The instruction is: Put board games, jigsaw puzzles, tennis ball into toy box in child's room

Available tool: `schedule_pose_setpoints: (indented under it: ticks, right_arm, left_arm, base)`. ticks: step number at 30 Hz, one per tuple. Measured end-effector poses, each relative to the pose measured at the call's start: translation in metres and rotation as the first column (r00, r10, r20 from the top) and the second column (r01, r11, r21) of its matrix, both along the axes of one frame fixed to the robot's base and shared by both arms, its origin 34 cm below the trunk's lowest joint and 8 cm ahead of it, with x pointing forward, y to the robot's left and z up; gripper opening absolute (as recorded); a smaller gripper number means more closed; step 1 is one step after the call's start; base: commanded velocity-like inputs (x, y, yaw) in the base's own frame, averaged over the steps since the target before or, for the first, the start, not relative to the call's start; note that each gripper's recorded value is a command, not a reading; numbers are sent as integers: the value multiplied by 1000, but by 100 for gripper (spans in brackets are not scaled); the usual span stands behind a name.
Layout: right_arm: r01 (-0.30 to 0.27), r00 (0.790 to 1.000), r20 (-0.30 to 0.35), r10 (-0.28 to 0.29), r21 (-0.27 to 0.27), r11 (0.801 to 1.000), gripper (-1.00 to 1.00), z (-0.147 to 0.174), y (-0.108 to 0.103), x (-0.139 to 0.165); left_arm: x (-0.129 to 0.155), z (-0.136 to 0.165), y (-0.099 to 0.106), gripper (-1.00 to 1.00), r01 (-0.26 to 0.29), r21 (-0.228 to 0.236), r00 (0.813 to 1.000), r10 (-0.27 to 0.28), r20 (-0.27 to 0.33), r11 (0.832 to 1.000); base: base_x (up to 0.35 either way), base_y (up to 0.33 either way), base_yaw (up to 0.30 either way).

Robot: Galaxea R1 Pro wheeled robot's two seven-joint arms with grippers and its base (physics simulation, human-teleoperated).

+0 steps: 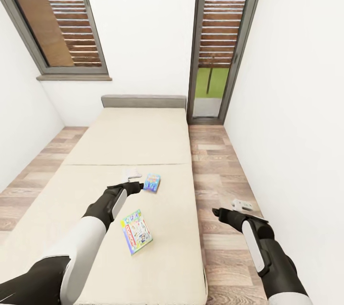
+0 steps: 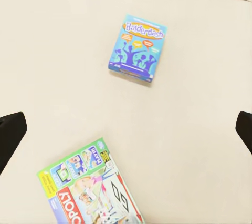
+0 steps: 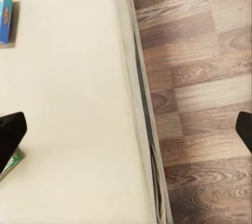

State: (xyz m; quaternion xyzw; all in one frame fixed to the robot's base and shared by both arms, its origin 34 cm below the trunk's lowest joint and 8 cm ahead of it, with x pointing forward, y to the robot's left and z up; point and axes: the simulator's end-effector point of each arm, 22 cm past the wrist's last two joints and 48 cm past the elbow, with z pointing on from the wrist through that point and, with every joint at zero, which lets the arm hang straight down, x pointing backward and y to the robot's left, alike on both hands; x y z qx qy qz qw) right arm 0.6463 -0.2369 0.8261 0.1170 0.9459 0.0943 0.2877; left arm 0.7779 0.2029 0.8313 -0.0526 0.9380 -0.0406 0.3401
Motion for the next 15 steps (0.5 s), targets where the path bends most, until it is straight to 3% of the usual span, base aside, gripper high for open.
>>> schedule_pose_setpoints:
  ticks: [10,15]
  right_arm:
    - [11,999,-34,-11,-19,1000,100,-13,-5,-4]
    - [11,999,-48,-12,-22,1000,100,-19,-6,-7]
  left_arm:
    - [-2,-10,-1,100,1,0,1000,-1,-11,1000]
    - [4,-10,0,100,-4,3,1000,4,23,1000]
  base:
    - [0,0,0]
    - [0,0,0]
